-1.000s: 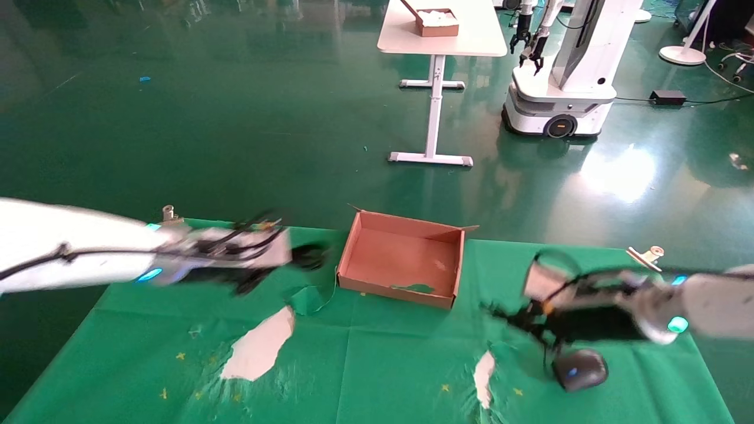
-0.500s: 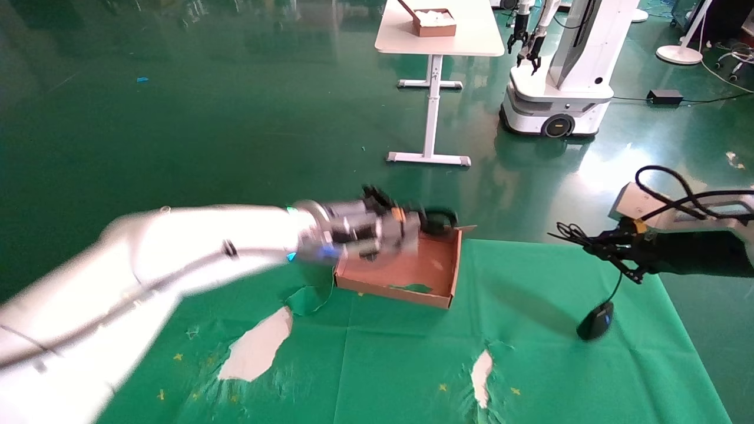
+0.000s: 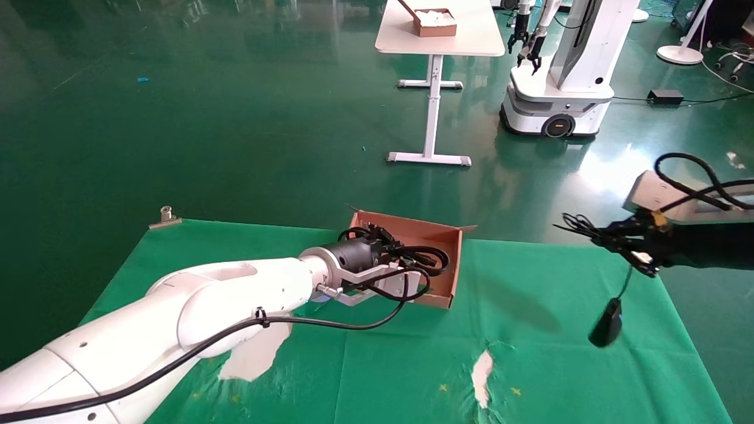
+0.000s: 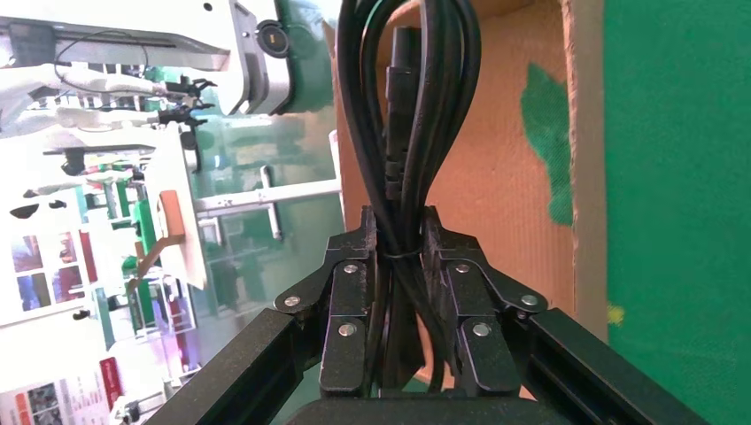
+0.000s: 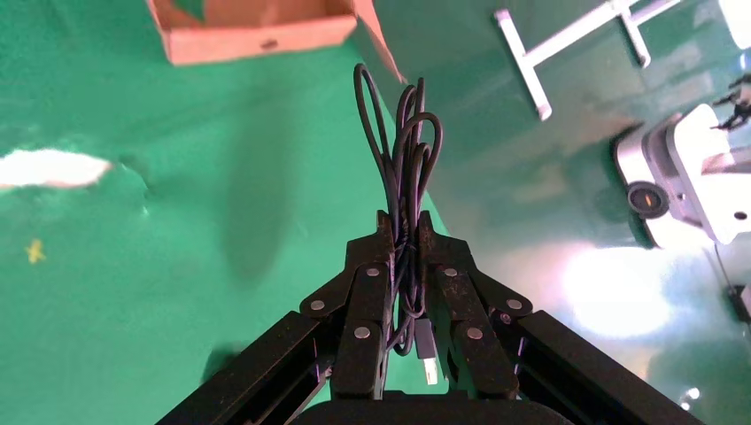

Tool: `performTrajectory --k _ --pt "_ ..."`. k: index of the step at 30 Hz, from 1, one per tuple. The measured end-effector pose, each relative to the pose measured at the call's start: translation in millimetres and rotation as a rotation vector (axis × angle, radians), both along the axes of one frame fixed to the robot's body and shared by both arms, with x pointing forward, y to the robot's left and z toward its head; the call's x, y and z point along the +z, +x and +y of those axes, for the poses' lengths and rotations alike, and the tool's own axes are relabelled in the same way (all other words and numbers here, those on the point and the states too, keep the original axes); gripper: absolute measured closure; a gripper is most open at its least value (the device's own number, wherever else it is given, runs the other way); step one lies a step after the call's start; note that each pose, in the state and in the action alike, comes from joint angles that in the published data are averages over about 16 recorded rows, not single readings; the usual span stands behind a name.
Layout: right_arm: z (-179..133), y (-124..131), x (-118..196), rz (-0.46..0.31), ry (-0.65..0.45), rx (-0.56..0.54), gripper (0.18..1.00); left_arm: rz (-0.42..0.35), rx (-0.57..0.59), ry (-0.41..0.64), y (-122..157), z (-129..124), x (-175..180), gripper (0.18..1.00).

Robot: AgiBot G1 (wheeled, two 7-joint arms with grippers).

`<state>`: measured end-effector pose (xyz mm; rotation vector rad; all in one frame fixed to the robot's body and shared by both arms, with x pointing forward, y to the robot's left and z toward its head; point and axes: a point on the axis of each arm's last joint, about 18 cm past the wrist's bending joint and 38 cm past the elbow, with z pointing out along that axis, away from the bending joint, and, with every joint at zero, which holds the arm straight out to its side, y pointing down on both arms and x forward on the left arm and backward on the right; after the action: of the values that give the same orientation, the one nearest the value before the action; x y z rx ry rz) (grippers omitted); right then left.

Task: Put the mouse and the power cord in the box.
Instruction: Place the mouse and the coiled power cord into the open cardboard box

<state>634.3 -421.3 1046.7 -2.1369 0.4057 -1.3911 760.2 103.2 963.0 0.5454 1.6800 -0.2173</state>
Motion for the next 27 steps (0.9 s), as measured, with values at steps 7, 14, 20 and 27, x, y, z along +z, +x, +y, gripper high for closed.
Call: performTrajectory --k 7,14,20,27 --pt "11.8 -3.6 9.5 -0.022 0.001 0.026 0.958 -0.001 0.002 -0.001 0.7 -1.5 0.2 0.85" --pt "22.1 -8.1 17.4 -0.038 -0.006 0.053 0.958 -0.007 0.041 -0.039 6.8 9.7 8.8 0.755" --pt "35.8 -9.5 23.6 -0.055 -0.018 0.092 0.958 -0.024 0.143 -0.124 19.6 46.6 30.8 0.636" --pt "70.4 2.1 33.0 -0.1 -0.053 0.166 0.958 -0.043 0.295 -0.233 28.3 118.7 56.7 0.481"
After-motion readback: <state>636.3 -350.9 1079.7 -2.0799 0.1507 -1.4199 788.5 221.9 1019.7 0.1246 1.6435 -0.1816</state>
